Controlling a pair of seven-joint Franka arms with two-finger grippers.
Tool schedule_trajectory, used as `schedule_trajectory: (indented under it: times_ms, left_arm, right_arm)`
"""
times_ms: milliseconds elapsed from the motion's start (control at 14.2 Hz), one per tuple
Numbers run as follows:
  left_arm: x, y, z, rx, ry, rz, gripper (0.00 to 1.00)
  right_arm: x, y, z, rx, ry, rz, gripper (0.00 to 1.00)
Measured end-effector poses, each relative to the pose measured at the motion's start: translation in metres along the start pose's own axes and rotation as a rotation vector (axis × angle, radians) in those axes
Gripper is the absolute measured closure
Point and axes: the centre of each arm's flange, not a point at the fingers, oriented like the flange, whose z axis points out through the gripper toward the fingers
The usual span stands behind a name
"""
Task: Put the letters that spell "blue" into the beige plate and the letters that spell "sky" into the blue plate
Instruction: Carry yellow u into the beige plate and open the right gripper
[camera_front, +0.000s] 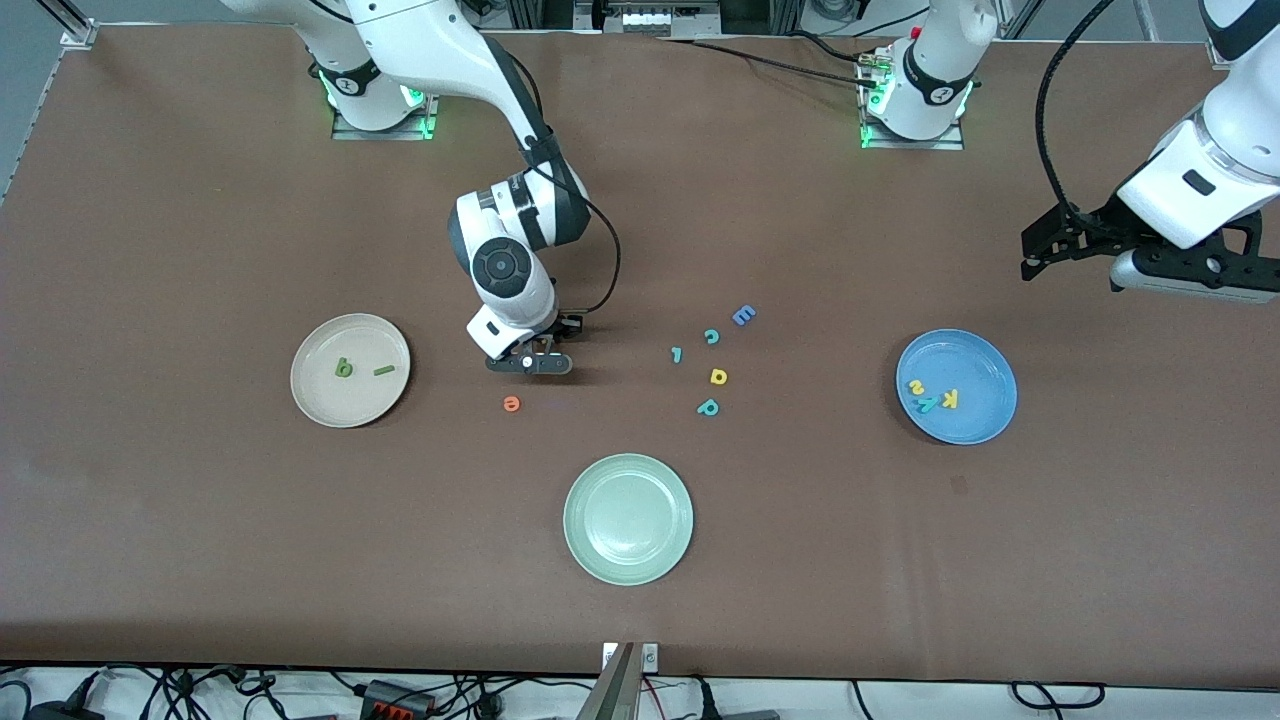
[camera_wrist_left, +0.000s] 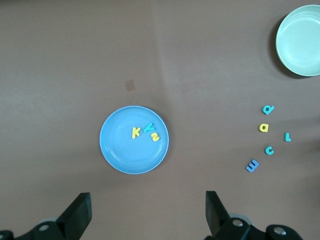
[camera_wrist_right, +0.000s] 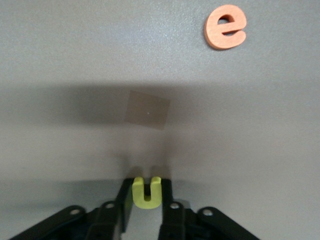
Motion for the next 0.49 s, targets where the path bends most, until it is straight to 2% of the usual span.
schedule_trajectory:
  times_ms: [281,491]
  left_arm:
    - [0.006,-0.008,0.007,-0.015,-0.009,-0.018,0.0]
    - [0.008,-0.003,0.002,-0.016,0.003,-0.009,0.0]
  right_arm:
    - [0.006,0.008,-0.003,-0.002,0.007,0.014,0.74]
    - [0.029,0.033,-0.017,0.004,0.033,0.063,0.74]
